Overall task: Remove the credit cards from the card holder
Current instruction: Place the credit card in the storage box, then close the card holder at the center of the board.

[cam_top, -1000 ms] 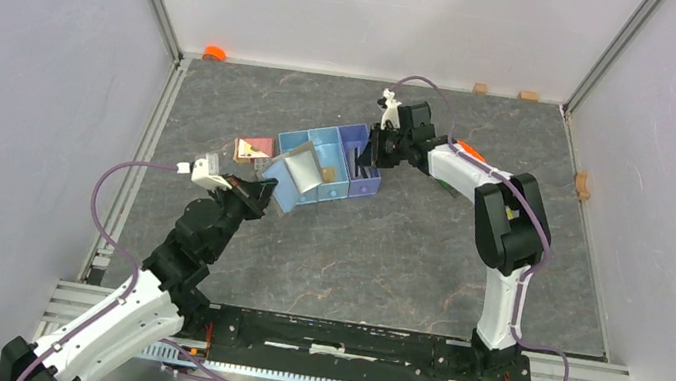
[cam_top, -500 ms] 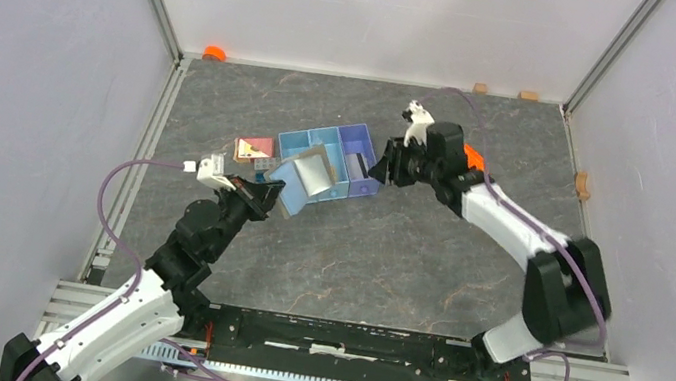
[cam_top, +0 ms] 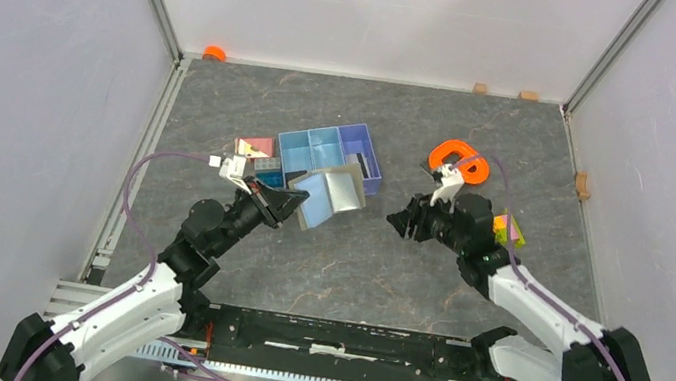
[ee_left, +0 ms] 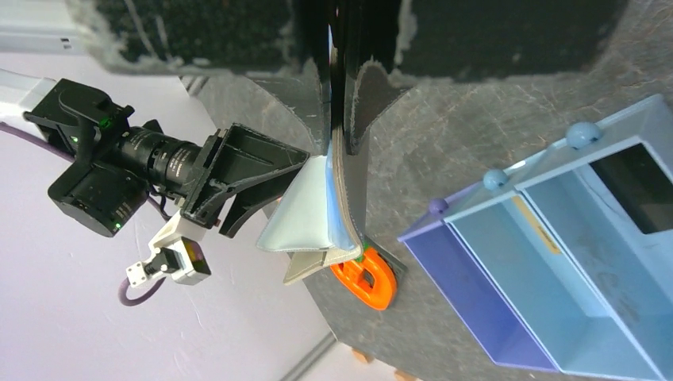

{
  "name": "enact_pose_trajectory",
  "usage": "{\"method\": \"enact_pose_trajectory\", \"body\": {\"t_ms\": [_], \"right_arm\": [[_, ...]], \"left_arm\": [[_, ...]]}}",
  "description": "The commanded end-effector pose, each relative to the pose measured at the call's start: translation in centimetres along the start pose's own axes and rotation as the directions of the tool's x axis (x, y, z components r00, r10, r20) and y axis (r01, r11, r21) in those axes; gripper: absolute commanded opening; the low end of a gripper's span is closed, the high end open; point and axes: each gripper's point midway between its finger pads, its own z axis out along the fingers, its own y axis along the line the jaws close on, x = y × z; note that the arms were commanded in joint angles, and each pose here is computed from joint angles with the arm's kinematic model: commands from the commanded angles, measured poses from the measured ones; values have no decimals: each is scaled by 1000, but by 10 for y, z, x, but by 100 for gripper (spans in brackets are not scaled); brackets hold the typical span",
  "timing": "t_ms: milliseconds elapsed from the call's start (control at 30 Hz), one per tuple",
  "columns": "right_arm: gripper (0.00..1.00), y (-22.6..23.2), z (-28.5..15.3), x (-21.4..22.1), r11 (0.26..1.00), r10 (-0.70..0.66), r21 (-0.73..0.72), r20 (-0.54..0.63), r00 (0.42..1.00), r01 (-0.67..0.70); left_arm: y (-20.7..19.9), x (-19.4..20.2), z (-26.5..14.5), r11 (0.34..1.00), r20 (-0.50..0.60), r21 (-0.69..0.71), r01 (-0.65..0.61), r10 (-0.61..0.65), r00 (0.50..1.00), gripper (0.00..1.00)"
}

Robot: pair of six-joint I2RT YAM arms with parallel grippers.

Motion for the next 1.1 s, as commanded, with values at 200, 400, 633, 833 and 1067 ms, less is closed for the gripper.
{"method": "enact_pose_trajectory", "body": {"t_ms": [200, 400, 633, 833, 1067], "right_arm": [[56, 22, -27, -30, 992, -65, -90, 262, 963, 91], [60, 66, -43, -35, 932, -48, -321, 354, 934, 169], [63, 91, -55, -34, 866, -35, -448, 387, 921, 221], [66, 103, -63, -34, 834, -30, -493, 410, 912, 249], [68, 110, -59, -31, 819, -31, -521, 380, 924, 242]], "left_arm": [[-51, 14, -3, 954, -85, 299, 12, 14, 996, 2], [-59, 16, 0, 943, -115, 329, 57, -20, 993, 2], [-64, 17, 1, 934, -132, 351, 73, -28, 991, 2], [-73, 17, -1, 918, -148, 389, 76, -19, 989, 2], [-89, 19, -3, 877, -186, 467, 111, -25, 982, 2]]}}
